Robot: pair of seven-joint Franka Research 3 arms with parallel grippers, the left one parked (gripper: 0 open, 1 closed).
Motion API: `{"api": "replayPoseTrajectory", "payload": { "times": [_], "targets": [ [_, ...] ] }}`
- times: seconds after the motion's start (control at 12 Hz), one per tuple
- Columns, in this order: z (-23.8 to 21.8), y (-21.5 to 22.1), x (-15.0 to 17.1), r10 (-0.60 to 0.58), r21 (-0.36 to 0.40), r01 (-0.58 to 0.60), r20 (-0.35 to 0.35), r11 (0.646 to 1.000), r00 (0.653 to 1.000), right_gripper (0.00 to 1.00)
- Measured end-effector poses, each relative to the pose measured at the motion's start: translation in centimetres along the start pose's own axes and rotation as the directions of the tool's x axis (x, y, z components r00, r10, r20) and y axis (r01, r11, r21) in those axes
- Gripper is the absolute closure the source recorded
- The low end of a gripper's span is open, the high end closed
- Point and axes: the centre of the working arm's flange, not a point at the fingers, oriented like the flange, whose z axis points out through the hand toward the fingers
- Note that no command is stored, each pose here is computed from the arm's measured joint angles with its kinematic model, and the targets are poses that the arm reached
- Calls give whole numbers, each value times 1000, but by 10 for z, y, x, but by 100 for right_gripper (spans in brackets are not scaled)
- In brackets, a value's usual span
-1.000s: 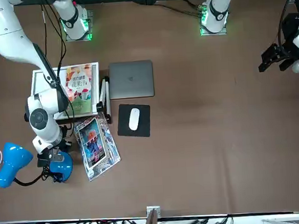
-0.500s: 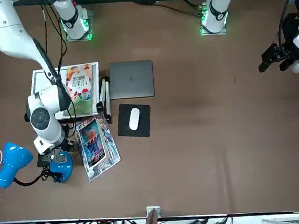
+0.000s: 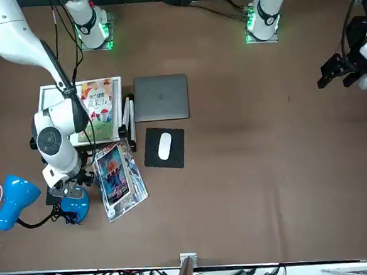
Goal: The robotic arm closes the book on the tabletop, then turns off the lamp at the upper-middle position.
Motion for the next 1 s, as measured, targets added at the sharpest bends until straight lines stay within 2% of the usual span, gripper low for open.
{"api": "replayPoseTrajectory", "payload": {
  "times": [0.33,0.42,1.0],
  "targets": [
    [-20,-9,1,14,13,-14,-12,1000,1000,25],
    [-36,-22,-2,36,17,-36,-10,999,999,2],
    [-112,-72,-23,-11,-9,11,9,1000,1000,0]
  ]
}}
